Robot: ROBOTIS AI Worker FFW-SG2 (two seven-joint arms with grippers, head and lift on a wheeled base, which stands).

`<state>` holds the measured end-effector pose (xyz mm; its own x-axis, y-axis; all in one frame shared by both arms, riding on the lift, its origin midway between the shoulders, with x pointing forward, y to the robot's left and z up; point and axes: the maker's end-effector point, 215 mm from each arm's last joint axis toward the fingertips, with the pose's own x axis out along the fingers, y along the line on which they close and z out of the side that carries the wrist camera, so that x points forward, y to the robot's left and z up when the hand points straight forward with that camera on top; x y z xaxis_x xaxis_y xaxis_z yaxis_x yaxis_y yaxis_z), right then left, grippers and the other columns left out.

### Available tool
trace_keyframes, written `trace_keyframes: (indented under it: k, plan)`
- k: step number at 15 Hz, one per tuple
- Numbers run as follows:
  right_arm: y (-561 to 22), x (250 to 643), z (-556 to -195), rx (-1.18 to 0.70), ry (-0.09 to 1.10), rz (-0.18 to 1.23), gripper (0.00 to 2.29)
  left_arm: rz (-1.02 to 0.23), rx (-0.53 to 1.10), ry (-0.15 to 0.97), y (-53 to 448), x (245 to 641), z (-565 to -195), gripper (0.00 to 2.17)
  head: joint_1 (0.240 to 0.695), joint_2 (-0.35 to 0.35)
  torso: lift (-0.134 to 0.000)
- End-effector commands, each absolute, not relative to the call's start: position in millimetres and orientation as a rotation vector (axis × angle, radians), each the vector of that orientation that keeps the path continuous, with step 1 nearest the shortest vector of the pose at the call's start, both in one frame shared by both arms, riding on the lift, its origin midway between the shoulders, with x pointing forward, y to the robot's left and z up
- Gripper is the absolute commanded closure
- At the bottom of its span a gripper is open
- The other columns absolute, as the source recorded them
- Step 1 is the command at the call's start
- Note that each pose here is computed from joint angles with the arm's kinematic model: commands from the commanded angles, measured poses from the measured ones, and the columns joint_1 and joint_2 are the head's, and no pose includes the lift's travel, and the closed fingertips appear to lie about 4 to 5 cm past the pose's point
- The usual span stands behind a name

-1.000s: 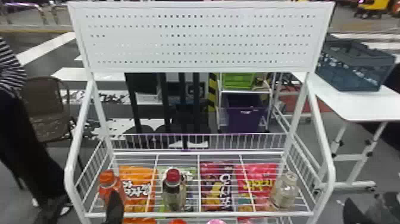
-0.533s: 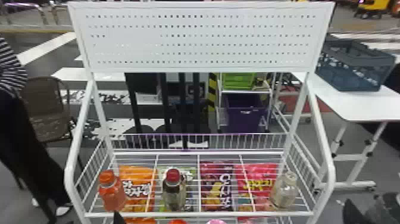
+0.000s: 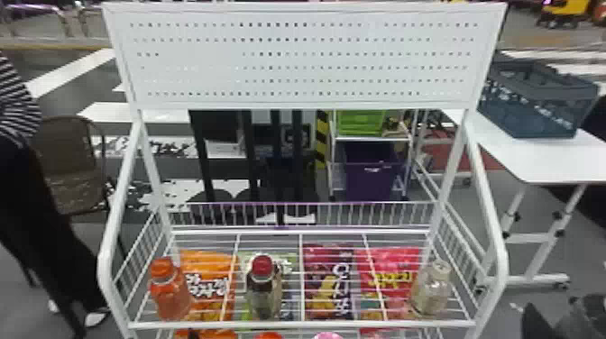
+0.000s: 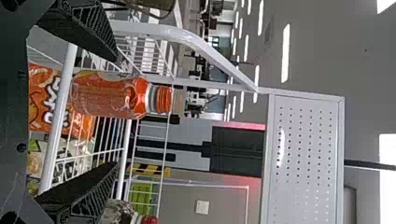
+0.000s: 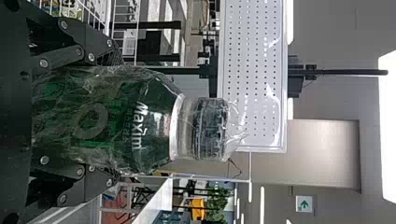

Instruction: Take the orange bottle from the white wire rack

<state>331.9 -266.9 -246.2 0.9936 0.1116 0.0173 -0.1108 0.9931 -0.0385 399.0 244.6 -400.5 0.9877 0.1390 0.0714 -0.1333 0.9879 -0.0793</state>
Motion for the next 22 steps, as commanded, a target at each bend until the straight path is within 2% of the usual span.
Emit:
trace_keyframes:
  k: [1, 8, 19, 21, 22]
  plan:
    - [-269, 330, -246, -0.041, -0.020, 0.108, 0.83, 0.141, -0.046, -0.067, 250, 418, -409, 0.09, 0.499, 0.000, 0.000]
    - [-273, 326, -243, -0.052, -0.021, 0.103, 0.83, 0.161, 0.027, -0.004, 275, 468, -438, 0.09, 0.499, 0.000, 0.000]
    - [-279, 324, -236, -0.072, -0.024, 0.095, 0.83, 0.149, 0.053, 0.006, 282, 518, -436, 0.09, 0.499, 0.000, 0.000]
    - [-281, 322, -236, -0.076, -0.020, 0.092, 0.83, 0.152, 0.057, 0.008, 284, 521, -437, 0.44, 0.499, 0.000, 0.000]
    - [-281, 322, -237, -0.077, -0.019, 0.091, 0.83, 0.150, 0.059, 0.009, 284, 520, -437, 0.85, 0.499, 0.000, 0.000]
